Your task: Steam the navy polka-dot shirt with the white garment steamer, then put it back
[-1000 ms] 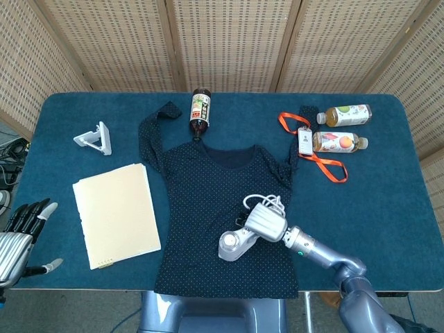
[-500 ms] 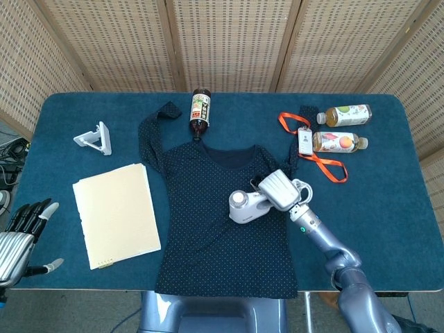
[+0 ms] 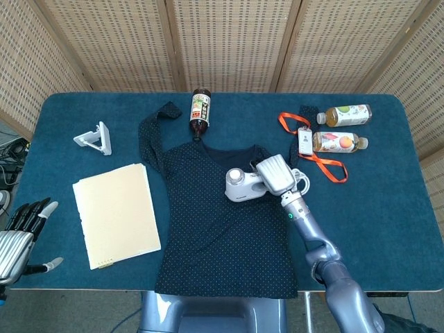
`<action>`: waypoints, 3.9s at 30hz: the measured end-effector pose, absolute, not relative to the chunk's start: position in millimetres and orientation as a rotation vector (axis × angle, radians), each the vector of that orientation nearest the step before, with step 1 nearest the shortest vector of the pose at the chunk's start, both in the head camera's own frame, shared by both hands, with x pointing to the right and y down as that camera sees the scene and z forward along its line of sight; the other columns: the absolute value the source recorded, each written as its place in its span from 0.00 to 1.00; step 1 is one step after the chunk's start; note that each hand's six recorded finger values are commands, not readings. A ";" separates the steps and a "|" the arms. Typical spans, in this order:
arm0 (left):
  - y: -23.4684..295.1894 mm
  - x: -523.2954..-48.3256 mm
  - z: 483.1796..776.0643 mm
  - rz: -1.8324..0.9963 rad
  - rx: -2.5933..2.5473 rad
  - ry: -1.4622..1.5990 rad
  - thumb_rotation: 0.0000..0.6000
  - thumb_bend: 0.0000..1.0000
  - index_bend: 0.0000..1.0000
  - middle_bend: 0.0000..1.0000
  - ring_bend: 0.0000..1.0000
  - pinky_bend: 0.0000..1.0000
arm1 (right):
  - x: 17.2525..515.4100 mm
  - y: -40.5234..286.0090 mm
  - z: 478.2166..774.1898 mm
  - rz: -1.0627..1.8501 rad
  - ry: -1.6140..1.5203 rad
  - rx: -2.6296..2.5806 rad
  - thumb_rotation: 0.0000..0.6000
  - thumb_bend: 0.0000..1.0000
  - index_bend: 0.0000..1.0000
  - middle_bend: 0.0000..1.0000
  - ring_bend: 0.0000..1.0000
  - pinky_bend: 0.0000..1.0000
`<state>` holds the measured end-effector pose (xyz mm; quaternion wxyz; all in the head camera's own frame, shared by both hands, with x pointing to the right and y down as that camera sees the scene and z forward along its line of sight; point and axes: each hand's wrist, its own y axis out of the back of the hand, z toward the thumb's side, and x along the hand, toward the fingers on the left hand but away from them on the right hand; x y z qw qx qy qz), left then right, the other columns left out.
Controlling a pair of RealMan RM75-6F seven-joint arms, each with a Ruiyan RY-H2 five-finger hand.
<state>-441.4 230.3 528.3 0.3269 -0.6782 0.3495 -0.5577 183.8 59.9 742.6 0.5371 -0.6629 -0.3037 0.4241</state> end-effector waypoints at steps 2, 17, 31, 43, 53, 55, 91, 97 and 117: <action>230.1 -441.7 528.7 -1.463 -1.777 0.917 1.00 0.00 0.00 0.00 0.00 0.00 | 181.9 59.6 746.8 1.046 -0.711 -1.549 1.00 0.81 0.87 0.73 0.80 1.00; 229.4 -443.6 528.7 -1.466 -1.774 0.923 1.00 0.00 0.00 0.00 0.00 0.00 | 164.1 82.3 761.6 1.091 -0.631 -1.505 1.00 0.81 0.87 0.73 0.81 1.00; 231.6 -440.0 524.5 -1.442 -1.779 0.921 1.00 0.00 0.00 0.00 0.00 0.00 | 158.6 113.9 748.3 0.921 -0.578 -1.551 1.00 0.81 0.87 0.73 0.81 1.00; 233.3 -438.1 521.5 -1.429 -1.779 0.922 1.00 0.00 0.00 0.00 0.00 0.00 | 146.7 146.9 736.2 0.764 -0.520 -1.640 1.00 0.80 0.87 0.73 0.81 1.00; 233.9 -437.4 519.9 -1.422 -1.778 0.924 1.00 0.00 0.00 0.00 0.00 0.00 | 135.8 178.0 723.0 0.643 -0.482 -1.746 1.00 0.81 0.87 0.73 0.81 1.00; 233.9 -437.3 519.6 -1.420 -1.779 0.924 1.00 0.00 0.00 0.00 0.00 0.00 | 134.2 182.6 720.0 0.624 -0.474 -1.760 1.00 0.81 0.87 0.73 0.81 1.00; 234.9 -433.6 521.0 -1.417 -1.782 0.916 1.00 0.00 0.00 0.00 0.00 0.00 | 189.1 153.9 741.2 0.821 -0.473 -1.657 1.00 0.80 0.87 0.73 0.81 1.00; 234.9 -432.0 521.5 -1.418 -1.784 0.914 1.00 0.00 0.00 0.00 0.00 0.00 | 192.8 163.0 745.1 0.820 -0.451 -1.684 1.00 0.81 0.87 0.73 0.81 1.00; 235.3 -432.2 518.6 -1.404 -1.787 0.922 1.00 0.00 0.00 0.00 0.00 0.00 | 165.3 242.5 721.5 0.533 -0.316 -1.852 1.00 0.81 0.87 0.73 0.81 1.00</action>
